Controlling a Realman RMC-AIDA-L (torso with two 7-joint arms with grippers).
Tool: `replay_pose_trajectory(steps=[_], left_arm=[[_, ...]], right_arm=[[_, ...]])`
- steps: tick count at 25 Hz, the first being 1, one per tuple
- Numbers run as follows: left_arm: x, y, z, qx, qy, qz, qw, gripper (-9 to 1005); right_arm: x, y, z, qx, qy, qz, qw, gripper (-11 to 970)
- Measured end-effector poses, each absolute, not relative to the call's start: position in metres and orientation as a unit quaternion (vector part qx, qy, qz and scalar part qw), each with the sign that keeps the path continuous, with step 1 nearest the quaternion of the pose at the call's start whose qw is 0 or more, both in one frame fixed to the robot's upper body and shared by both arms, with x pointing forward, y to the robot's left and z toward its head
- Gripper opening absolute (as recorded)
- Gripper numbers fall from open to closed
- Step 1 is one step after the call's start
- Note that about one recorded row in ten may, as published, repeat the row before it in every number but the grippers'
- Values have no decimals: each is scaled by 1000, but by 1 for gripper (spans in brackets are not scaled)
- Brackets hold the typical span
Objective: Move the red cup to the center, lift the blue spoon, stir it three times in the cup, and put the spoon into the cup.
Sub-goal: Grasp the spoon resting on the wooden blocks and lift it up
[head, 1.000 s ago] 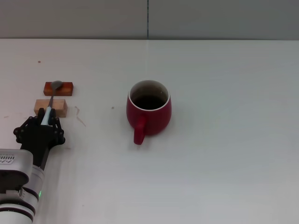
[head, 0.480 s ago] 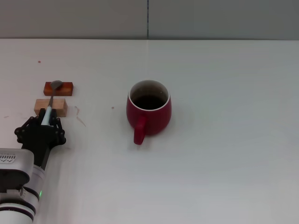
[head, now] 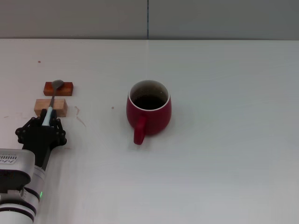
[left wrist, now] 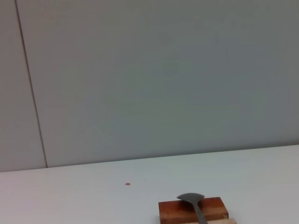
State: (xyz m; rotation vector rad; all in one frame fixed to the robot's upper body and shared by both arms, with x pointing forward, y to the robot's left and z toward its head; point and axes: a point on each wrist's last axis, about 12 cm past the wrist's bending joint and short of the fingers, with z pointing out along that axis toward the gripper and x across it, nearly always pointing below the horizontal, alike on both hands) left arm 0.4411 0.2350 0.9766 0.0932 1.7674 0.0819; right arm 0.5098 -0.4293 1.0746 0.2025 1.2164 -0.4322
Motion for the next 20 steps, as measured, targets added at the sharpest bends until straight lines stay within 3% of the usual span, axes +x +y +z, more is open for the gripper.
replay_pose_trajectory(steps=[14, 20], left_arm=[[442, 229, 986, 32, 753, 17, 657, 169], [445, 226, 993, -5, 735, -42, 677, 170]], right_arm=[[511, -430, 1076, 93, 565, -201, 795, 542], [508, -430, 1074, 94, 566, -203, 793, 542]])
